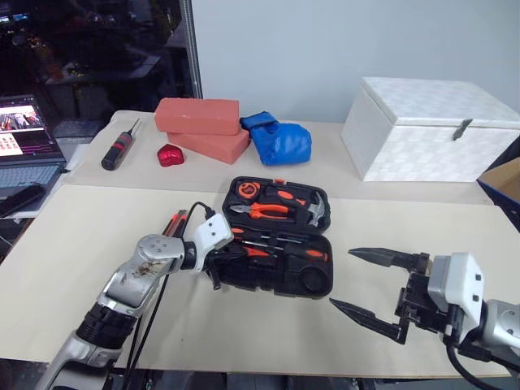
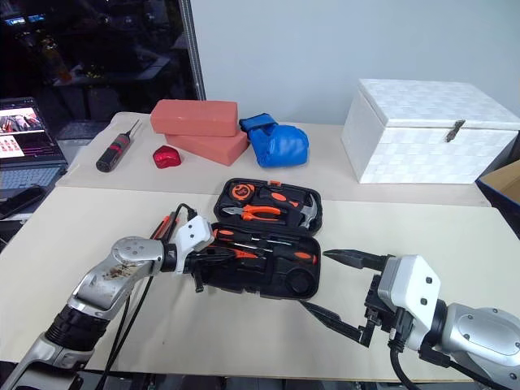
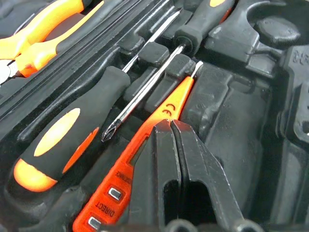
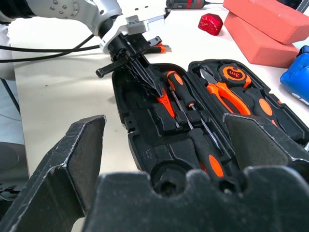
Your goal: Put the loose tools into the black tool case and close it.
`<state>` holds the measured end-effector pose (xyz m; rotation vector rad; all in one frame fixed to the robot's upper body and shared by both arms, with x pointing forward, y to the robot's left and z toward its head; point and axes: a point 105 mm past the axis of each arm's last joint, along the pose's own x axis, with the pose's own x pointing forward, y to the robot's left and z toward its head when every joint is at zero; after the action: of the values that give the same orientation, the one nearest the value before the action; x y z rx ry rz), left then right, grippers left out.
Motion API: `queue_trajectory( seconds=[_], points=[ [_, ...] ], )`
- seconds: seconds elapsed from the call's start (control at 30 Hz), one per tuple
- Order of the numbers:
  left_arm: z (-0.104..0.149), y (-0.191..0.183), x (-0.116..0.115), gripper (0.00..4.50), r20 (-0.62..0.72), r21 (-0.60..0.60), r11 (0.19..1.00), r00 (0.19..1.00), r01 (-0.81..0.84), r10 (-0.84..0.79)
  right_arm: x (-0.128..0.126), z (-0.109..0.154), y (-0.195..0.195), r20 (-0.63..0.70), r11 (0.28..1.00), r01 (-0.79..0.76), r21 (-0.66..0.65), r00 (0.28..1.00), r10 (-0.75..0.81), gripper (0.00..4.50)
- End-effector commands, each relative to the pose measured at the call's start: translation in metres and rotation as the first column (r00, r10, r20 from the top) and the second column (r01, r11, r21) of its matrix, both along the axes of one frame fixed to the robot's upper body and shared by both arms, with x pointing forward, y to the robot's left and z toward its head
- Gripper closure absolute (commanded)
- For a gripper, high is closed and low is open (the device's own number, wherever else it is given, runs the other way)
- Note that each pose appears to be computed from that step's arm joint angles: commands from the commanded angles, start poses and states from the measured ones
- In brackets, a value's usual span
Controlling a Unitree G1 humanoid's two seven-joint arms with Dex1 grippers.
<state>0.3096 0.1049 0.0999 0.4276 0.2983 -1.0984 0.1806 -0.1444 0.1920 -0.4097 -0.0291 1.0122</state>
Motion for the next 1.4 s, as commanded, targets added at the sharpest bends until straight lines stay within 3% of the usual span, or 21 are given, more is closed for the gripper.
queue_trajectory(
  seconds=[0.03,0.07,0.13,0.2,0.3,0.47,0.53,0.63,0.77,0.87,0.97,1.03,1.1,1.17,1.3,1.4],
  points=[
    [-0.011,0.004,0.004,4.43,-0.03,-0.033,0.997,0.998,-0.063,0.062,-0.002,0.007,0.002,0.043,1.0,-0.011,-0.003,0.999,0.011,0.0],
    [-0.002,0.001,0.004,4.43,-0.02,-0.095,0.993,0.998,-0.066,0.065,-0.003,0.007,0.002,0.044,1.0,-0.012,-0.001,0.999,0.012,0.0],
    [0.037,-0.001,0.004,4.43,-0.027,-0.338,0.937,0.996,-0.084,0.08,-0.003,0.007,0.004,0.046,1.0,-0.023,0.007,0.999,0.023,0.0],
    [0.064,0.026,0.015,4.43,-0.041,-0.453,0.862,0.971,-0.23,0.237,-0.003,0.009,0.006,0.051,0.999,-0.044,0.023,0.998,0.043,0.0],
    [0.068,0.071,0.026,3.74,-0.041,-0.416,0.799,0.886,-0.436,0.462,-0.002,0.009,0.009,0.051,0.997,-0.063,0.041,0.997,0.061,0.0],
    [0.059,0.112,0.018,1.88,-0.044,-0.328,0.712,0.763,-0.621,0.645,0.005,0.008,0.009,0.05,0.994,-0.098,0.05,0.994,0.095,0.0],
    [0.04,0.123,0.013,1.26,-0.065,-0.225,0.666,0.693,-0.711,0.718,0.009,0.008,0.008,0.055,0.992,-0.114,0.052,0.992,0.111,0.0],
    [0.015,0.122,0.004,0.06,-0.081,-0.114,0.651,0.66,-0.75,0.747,0.013,0.009,0.008,0.059,0.99,-0.135,0.049,0.989,0.132,0.0],
    [-0.005,0.132,0.004,0.02,-0.077,-0.029,0.587,0.587,-0.809,0.806,0.016,0.011,0.008,0.062,0.988,-0.149,0.044,0.987,0.147,0.0],
    [-0.006,0.125,0.003,0.78,-0.091,-0.054,0.627,0.63,-0.777,0.772,0.016,0.011,0.006,0.062,0.988,-0.152,0.039,0.987,0.15,0.0],
    [0.017,0.118,0.003,1.99,-0.074,-0.185,0.702,0.722,-0.687,0.687,0.015,0.011,0.004,0.06,0.989,-0.145,0.037,0.988,0.142,0.0],
    [0.041,0.107,-0.008,2.56,-0.001,-0.251,0.83,0.857,-0.499,0.515,0.013,0.01,0.003,0.06,0.99,-0.138,0.04,0.989,0.135,0.0],
    [0.059,0.096,-0.024,2.56,0.071,-0.246,0.928,0.949,-0.28,0.306,0.011,0.009,0.002,0.06,0.99,-0.133,0.042,0.99,0.131,0.0],
    [0.072,0.086,-0.029,2.56,0.103,-0.155,0.985,0.99,-0.079,0.096,0.006,0.01,-0.004,0.061,0.992,-0.121,0.041,0.991,0.119,0.0],
    [0.07,0.058,-0.047,2.56,0.071,0.007,0.96,0.957,0.28,-0.28,-0.002,0.007,-0.016,0.037,0.995,-0.103,0.005,0.994,0.103,0.0],
    [0.053,0.034,-0.041,2.56,0.074,0.146,0.898,0.9,0.416,-0.429,-0.007,0.004,-0.028,0.012,0.996,-0.086,-0.036,0.996,0.086,0.0]
  ],
)
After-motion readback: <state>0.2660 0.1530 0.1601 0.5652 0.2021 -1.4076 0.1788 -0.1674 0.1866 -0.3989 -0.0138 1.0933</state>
